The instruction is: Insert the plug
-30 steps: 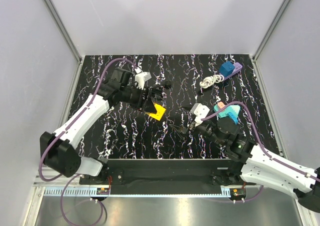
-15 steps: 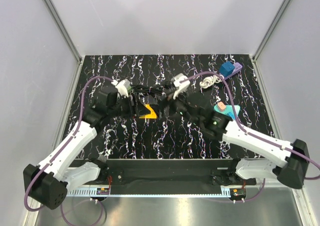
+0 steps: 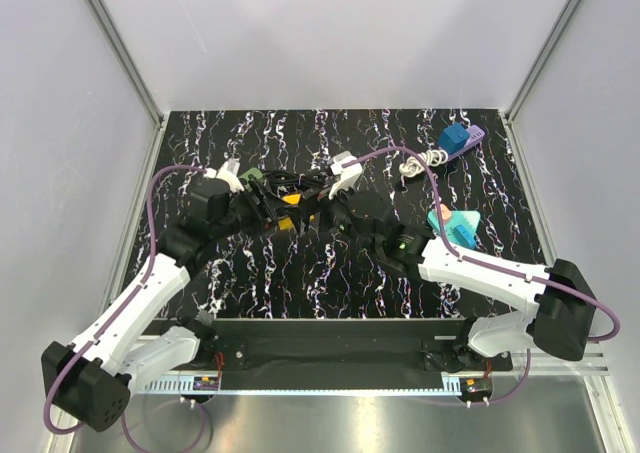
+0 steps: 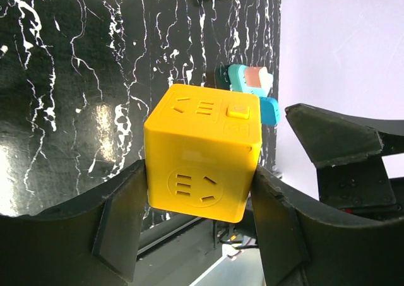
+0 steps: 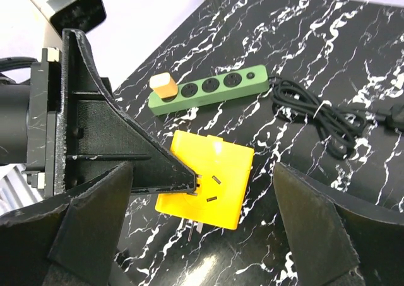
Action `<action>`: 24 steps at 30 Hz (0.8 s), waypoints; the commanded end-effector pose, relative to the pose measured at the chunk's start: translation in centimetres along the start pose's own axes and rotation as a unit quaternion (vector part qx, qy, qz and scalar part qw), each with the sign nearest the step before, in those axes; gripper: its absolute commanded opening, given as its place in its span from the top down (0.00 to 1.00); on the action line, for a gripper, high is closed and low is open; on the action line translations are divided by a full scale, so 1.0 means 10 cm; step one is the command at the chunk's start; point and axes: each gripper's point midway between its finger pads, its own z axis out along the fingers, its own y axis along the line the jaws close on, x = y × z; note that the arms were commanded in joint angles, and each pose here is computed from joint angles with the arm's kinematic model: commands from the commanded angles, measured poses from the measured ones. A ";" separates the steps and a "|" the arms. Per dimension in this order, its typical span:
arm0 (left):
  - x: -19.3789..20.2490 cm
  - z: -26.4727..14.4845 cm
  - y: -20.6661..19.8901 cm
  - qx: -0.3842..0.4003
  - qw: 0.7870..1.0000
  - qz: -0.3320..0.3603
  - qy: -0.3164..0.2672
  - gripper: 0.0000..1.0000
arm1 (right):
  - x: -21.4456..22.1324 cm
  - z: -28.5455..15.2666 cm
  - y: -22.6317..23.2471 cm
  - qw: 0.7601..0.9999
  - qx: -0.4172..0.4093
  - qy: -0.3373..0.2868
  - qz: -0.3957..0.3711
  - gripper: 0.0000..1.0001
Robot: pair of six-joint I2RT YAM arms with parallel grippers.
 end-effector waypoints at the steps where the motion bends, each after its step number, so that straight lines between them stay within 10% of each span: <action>1: -0.35 -0.12 -0.51 0.079 0.994 -0.008 -0.072 1.00 | -0.03 0.01 0.19 0.999 -0.030 -0.010 -0.019 0.00; 24: -0.41 -0.08 -0.44 0.046 0.996 -0.013 -0.077 1.00 | 0.05 0.00 0.12 0.998 -0.032 -0.039 -0.033 0.00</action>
